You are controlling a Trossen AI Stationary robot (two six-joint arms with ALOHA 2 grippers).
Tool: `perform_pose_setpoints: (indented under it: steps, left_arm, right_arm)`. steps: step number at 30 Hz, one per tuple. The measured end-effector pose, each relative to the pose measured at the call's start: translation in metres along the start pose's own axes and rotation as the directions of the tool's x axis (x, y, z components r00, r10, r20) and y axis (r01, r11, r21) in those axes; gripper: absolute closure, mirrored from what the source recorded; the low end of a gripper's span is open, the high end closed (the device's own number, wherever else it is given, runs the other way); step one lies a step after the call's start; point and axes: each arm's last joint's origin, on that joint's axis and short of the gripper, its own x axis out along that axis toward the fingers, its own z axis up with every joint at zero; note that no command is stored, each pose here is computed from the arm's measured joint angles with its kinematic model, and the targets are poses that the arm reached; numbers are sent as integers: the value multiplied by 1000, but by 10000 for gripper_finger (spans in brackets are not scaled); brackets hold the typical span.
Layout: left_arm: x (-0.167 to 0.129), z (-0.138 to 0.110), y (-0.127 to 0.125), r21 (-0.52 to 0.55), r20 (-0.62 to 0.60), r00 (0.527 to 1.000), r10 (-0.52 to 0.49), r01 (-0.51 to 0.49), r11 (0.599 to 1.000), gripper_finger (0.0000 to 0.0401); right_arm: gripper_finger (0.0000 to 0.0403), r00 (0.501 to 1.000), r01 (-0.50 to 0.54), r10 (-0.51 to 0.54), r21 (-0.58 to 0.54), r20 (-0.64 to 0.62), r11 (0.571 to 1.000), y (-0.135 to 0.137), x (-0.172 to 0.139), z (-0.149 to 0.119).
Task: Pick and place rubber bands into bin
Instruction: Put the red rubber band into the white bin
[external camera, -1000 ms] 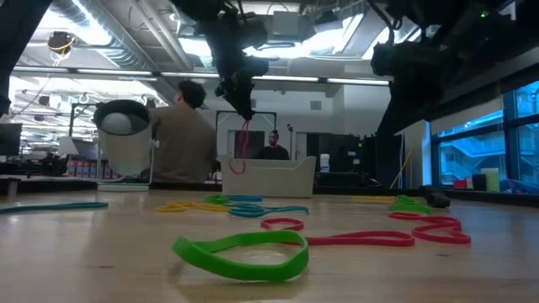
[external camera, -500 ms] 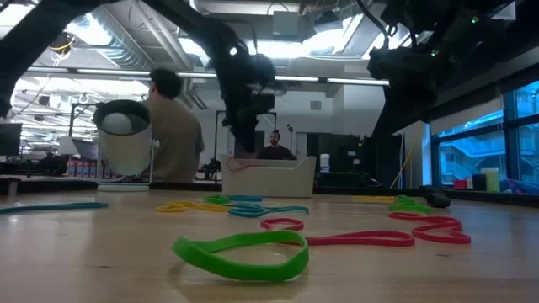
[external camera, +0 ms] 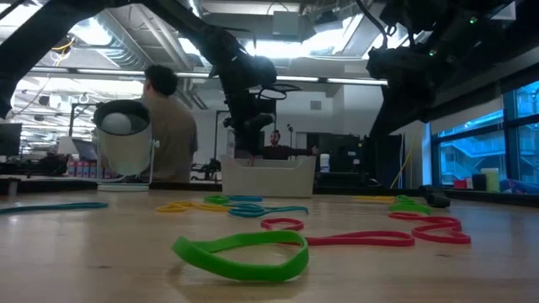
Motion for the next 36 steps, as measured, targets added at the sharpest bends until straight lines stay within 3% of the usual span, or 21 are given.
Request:
perform_pose_setpoints:
  steps: [10, 14, 19, 28, 36]
  left_arm:
    - [-2, -8, -15, 16, -72, 976, -208, 209, 978, 399]
    - [1, -14, -30, 77, -104, 964, -243, 251, 965, 399]
    - [15, -24, -45, 119, -116, 968, -225, 238, 964, 399]
    - [38, -32, -47, 48, -171, 960, -221, 233, 971, 397]
    - [38, -33, -47, 7, -184, 957, -225, 230, 973, 329]
  right_arm:
    - [394, 1000, 8, -8, 5, 8, 1000, 0, 0, 0]
    - [394, 1000, 23, -24, 9, 15, 1000, -2, 0, 2]
    - [394, 999, 36, -37, 23, 19, 999, -5, 1, 3]
    - [394, 998, 19, -21, 37, 53, 999, -5, 1, 7]
    - [394, 998, 13, -15, 41, 62, 999, -4, 1, 8]
